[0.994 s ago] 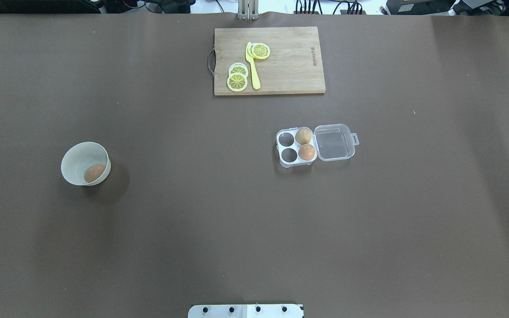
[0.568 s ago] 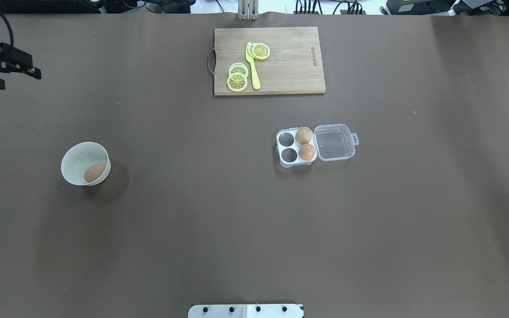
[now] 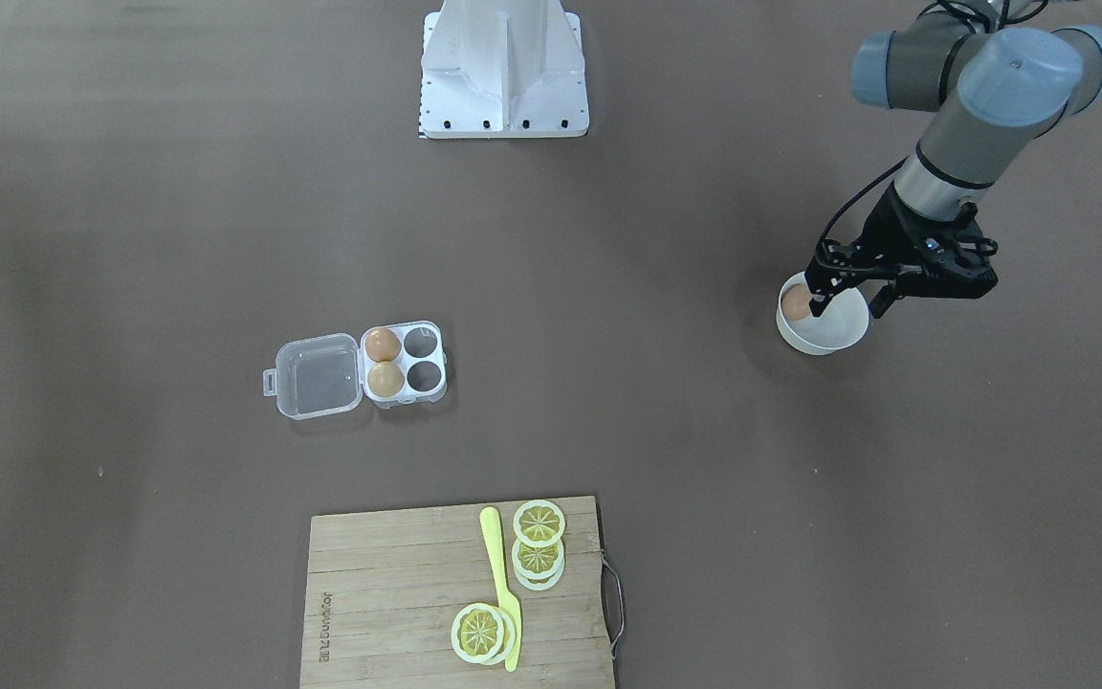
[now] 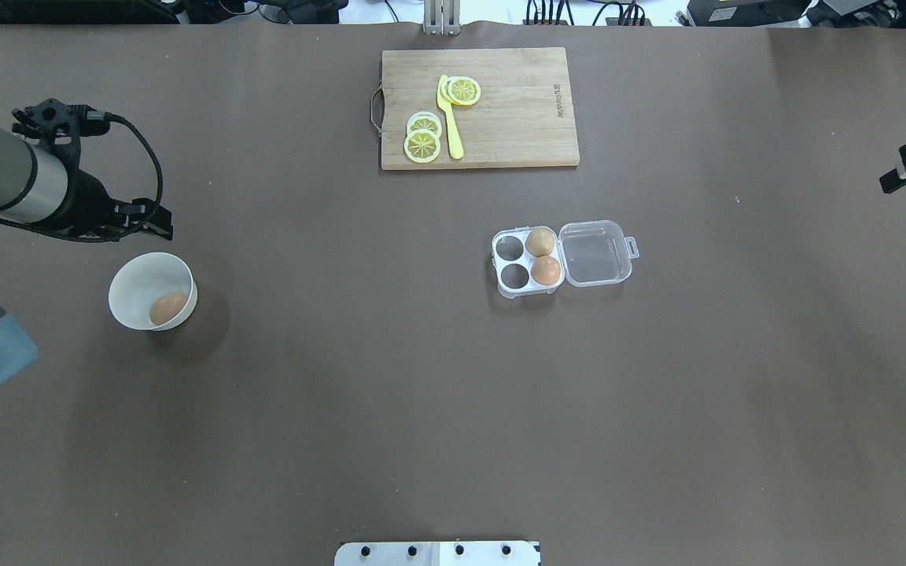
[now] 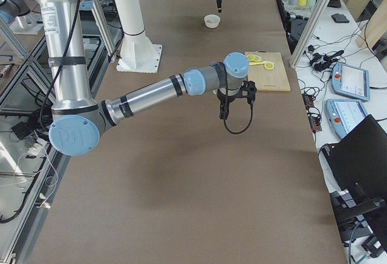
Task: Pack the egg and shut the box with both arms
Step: 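Move the left gripper over the white bowl while the right arm rises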
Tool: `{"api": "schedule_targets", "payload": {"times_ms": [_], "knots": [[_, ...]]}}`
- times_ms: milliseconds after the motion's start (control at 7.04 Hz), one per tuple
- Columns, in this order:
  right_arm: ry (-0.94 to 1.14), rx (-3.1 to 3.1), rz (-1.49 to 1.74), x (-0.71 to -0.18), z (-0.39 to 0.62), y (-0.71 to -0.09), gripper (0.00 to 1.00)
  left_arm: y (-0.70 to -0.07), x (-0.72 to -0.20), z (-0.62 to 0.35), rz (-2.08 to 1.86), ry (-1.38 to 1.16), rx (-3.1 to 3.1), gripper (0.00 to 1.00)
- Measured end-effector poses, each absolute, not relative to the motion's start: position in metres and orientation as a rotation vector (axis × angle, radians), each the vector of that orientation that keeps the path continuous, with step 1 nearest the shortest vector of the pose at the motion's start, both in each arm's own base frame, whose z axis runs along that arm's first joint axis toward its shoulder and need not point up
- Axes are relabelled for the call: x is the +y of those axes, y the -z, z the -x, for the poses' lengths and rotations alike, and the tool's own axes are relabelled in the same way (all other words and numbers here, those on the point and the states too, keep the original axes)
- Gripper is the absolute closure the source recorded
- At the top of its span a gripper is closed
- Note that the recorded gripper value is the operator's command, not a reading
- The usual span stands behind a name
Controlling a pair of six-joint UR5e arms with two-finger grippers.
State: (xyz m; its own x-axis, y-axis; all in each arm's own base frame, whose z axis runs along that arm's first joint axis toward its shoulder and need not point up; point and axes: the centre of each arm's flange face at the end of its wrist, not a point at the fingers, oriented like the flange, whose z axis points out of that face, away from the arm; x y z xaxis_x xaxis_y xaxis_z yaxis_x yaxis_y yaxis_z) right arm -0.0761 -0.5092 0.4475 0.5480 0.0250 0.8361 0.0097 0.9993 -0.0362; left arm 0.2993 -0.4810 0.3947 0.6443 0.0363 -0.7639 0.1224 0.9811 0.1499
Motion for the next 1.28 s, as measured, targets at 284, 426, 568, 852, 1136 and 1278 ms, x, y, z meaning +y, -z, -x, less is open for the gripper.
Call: {"api": "schedule_targets", "payload": {"times_ms": [284,426,568,852,1136,1278], "knots": [[-0.01,-1.002,0.048,-0.508,0.088,-0.435,0.0,-0.416,-0.473,-0.305,-0.196,-0.024,0.838,0.23],[-0.014,-1.007,0.056,-0.509,0.094,-0.428,0.0,-0.425,-0.468,-0.307,-0.193,-0.052,0.825,0.23],[-0.018,-1.009,0.065,-0.509,0.101,-0.424,0.0,-0.431,-0.464,-0.314,-0.189,-0.071,0.815,0.23],[-0.024,-1.017,0.081,-0.51,0.108,-0.419,0.0,-0.437,-0.457,-0.33,-0.18,-0.096,0.801,0.23],[-0.028,-1.02,0.088,-0.51,0.11,-0.418,0.0,-0.44,-0.456,-0.344,-0.176,-0.111,0.792,0.26],[-0.028,-1.021,0.089,-0.51,0.11,-0.418,0.0,-0.441,-0.457,-0.347,-0.174,-0.113,0.789,0.26]]}}
